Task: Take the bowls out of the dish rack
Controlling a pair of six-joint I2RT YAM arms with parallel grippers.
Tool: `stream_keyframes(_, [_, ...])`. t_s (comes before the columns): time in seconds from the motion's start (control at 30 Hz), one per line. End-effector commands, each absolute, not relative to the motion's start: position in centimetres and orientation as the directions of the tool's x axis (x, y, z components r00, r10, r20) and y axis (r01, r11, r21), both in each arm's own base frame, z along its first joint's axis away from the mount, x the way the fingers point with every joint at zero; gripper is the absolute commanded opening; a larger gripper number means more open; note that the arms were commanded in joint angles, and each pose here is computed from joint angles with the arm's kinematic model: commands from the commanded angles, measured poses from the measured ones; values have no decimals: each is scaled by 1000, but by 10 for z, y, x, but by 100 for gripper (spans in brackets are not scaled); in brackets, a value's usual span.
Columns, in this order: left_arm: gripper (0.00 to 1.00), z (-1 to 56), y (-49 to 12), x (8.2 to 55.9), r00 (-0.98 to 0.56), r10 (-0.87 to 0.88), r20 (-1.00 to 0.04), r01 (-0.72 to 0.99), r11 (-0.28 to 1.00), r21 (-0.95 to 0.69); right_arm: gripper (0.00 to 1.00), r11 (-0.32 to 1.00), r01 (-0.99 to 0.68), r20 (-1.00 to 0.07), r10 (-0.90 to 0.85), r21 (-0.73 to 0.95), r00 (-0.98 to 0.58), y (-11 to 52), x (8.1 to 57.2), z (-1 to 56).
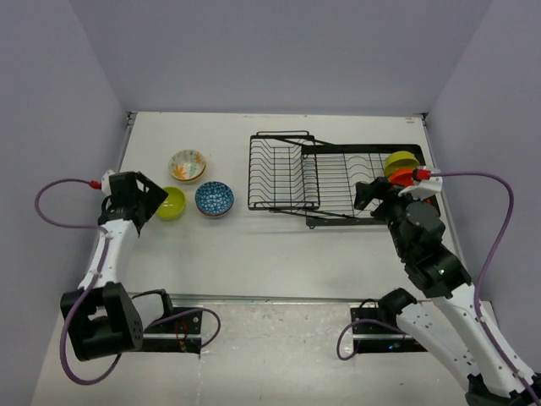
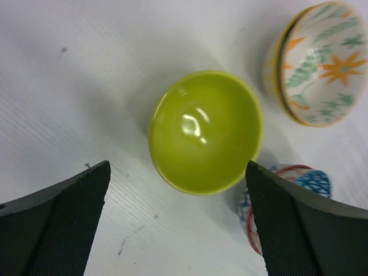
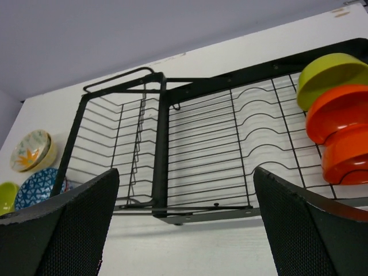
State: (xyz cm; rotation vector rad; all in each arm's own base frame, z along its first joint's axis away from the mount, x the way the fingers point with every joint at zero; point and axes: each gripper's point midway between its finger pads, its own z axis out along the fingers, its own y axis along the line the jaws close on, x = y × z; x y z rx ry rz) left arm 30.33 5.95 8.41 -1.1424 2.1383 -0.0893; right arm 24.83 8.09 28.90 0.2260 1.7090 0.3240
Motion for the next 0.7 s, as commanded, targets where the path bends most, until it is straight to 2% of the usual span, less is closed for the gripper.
stream_keyframes(0.0, [100,174,62,311,-275,-695,-665,-594,666,-450,99,903,5,-889,425,430,-169,74,262,287])
stream_keyframes(0.07, [100,219,47,305,-260,-650,-714,-470,731,-494,99,874,74,-859,485,480,-164,56,273,279])
stream_keyframes(0.13, [100,247,31,298,-263,-613,-745,-358,779,-515,99,811,56,-790,581,583,-195,59,278,273])
stream_keyframes(0.17, [100,265,15,290,-279,-569,-774,-255,821,-511,99,773,118,-754,635,624,-170,40,286,262])
stream_keyframes(0.23, [100,285,2,276,-298,-515,-804,-178,857,-483,99,666,156,-640,745,730,-187,37,290,250])
stream_keyframes(0.27, [100,288,0,271,-313,-464,-829,-154,886,-438,99,613,238,-596,789,753,-147,16,292,236])
stream_keyframes(0.3, [100,289,0,267,-320,-439,-840,-148,898,-413,99,544,280,-535,837,791,-113,10,293,230])
stream_keyframes(0.47, [100,267,1,250,-327,-349,-878,-174,936,-307,99,312,435,-396,911,845,115,-31,288,195])
stream_keyframes(0.6, [100,249,-2,248,-341,-343,-875,-180,938,-297,93,242,450,-374,898,860,232,-56,286,192])
stream_keyframes(0.67, [100,253,-5,246,-325,-340,-883,-157,940,-304,90,226,438,-356,903,870,241,-60,289,192])
